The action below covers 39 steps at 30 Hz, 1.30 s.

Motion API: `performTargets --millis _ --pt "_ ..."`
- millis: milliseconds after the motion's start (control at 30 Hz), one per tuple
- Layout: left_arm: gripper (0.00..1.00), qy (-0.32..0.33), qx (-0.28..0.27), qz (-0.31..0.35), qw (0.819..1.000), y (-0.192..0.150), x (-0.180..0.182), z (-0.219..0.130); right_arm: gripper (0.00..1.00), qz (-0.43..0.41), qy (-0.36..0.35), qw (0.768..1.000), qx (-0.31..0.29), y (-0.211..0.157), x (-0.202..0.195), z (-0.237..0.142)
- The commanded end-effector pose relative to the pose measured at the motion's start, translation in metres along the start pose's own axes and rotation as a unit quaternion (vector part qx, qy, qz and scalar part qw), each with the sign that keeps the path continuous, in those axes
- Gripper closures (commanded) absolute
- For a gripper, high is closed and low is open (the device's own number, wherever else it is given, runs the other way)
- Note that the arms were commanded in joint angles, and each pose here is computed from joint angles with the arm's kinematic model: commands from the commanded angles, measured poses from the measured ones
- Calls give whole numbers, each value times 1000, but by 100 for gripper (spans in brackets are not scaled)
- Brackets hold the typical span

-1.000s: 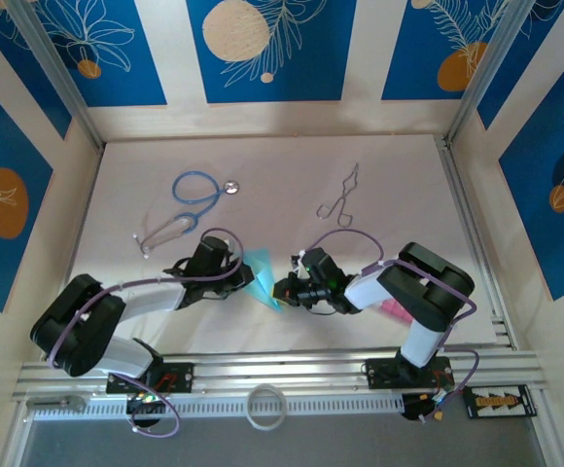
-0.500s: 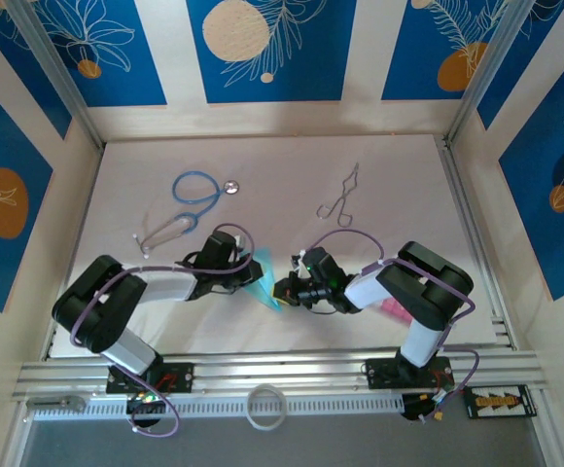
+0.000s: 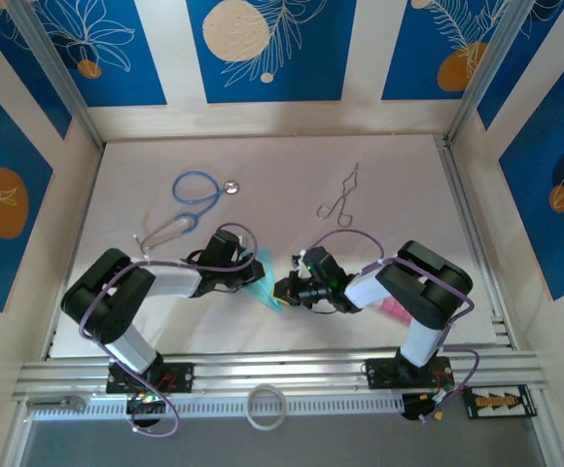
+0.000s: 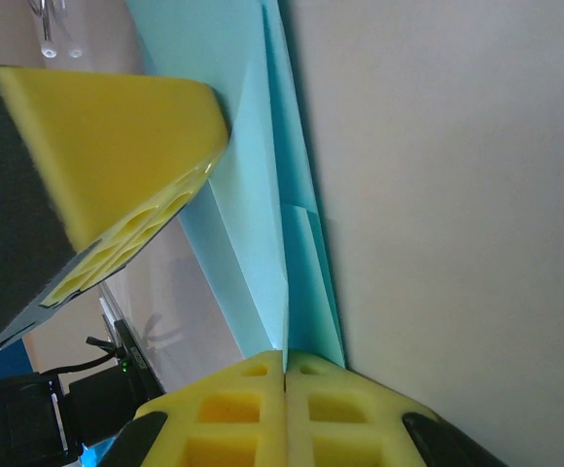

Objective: Fold a paper plane with a square sheet of paper (pick it up from the middle)
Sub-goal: Fourth fold the wing at the center of the table.

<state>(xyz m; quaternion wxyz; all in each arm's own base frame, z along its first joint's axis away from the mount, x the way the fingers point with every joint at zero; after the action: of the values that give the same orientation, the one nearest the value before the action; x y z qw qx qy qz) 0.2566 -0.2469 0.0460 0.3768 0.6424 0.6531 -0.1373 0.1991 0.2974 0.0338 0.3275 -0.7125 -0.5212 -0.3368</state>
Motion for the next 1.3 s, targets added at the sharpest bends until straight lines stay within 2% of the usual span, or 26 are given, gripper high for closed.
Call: performTargets --millis 0,333,633,967,1267 --pt "98 -6 -2 8 1000 5 -5 4 100 34 -66 997 6 -6 -40 4" --pt "99 3 14 11 1000 0 0 10 100 38 -67 997 11 -6 -41 4" --pt "100 37 44 2 998 -11 15 13 100 38 -64 997 19 -7 -36 3" --pt "100 48 46 -2 998 -14 21 12 88 29 -81 995 58 -21 -31 -4" --pt "100 51 44 -3 998 -14 22 12 88 21 -96 993 67 -29 -32 -14"
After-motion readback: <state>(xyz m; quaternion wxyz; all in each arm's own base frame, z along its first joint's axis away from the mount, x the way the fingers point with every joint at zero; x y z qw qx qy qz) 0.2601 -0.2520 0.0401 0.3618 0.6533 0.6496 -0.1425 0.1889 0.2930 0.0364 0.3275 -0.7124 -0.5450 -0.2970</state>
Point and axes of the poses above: each hand's point on the last joint's axis, 136 mm out from that joint toward the fingers, its own z axis out along the fingers, its own x axis along the line the jaws close on, y = z × x, the point moved 3 cm from there along -z, back along the fingers, and after that the axes turned 10 degrees about z, right-handed, at the moved point
